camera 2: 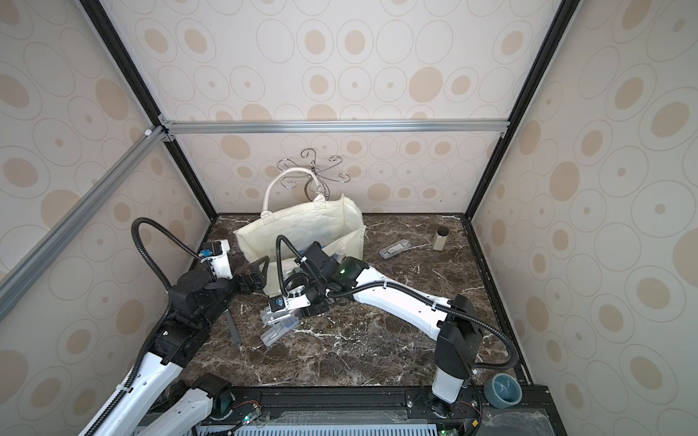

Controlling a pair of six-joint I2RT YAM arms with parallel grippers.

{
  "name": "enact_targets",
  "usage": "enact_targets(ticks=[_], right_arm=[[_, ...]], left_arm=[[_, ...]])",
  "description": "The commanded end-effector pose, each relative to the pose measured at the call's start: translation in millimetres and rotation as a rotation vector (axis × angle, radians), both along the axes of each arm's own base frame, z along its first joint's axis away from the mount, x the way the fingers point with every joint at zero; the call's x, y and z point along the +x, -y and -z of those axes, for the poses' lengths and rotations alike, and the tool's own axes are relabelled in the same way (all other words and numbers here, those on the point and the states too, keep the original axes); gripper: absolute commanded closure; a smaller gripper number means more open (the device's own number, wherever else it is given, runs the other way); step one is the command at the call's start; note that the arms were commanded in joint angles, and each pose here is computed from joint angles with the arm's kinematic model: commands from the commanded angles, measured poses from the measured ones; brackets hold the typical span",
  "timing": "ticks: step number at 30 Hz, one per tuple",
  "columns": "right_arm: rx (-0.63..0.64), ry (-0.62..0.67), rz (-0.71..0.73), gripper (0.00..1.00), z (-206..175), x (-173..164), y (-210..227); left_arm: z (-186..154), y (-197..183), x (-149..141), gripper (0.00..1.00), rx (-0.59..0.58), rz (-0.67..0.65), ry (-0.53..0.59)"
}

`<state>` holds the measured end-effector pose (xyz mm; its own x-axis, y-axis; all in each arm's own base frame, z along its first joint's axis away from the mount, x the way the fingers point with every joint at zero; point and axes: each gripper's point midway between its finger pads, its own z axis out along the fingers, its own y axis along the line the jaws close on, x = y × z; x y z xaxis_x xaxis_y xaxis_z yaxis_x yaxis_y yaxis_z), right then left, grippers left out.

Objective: Put the compass set into the canvas bag
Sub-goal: Pick up the compass set at the center of the board, then place the compass set in the canvas bag.

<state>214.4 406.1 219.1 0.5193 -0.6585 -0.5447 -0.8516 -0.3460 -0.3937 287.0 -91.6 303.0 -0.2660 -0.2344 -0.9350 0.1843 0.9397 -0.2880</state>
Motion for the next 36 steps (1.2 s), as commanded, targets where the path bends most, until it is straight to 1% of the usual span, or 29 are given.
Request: enact_targets(ticks=[1, 6, 12, 15, 18, 24, 29, 31, 36], right_arm=[[0.044, 0.068, -0.027, 0.51, -34.3, 9.5, 7.2], [0.106, 0.119, -0.01, 0.52, -65.3, 34.3, 11.5], [0.156, 0.174, 0.031, 0.52, -93.5, 66.3, 16.7], [0.179, 0.185, 0.062, 0.52, -101.9, 86.1, 20.9], [0.186, 0.196, 0.107, 0.52, -102.3, 112.8, 26.2], [0.119, 0.189, 0.196, 0.52, -69.7, 167.0, 31.3], [0.075, 0.141, 0.27, 0.52, -32.2, 210.0, 34.1], [0.054, 0.119, 0.292, 0.52, -18.5, 223.0, 37.2], [-0.081, 0.101, 0.333, 0.51, 21.9, 241.9, 45.7]], left_arm=[[-16.1, -3.6, -7.0, 0.0, 0.008, -0.004, 0.027], [-26.3, -5.0, -13.4, 0.0, -0.011, 0.0, 0.062], [-19.2, -4.2, -9.8, 0.0, 0.003, -0.003, 0.034], [-14.0, -3.9, -7.9, 0.0, 0.008, -0.006, 0.022], [-11.6, -4.5, -7.0, 0.0, 0.007, -0.01, 0.019], [-14.1, -5.4, -10.4, 0.0, -0.017, -0.011, 0.046], [-10.8, -4.1, -10.0, 0.0, -0.029, -0.007, 0.037], [-9.4, -3.8, -9.6, 0.0, -0.038, -0.008, 0.036], [-1.1, -2.7, -10.5, 0.0, -0.056, -0.004, 0.029]])
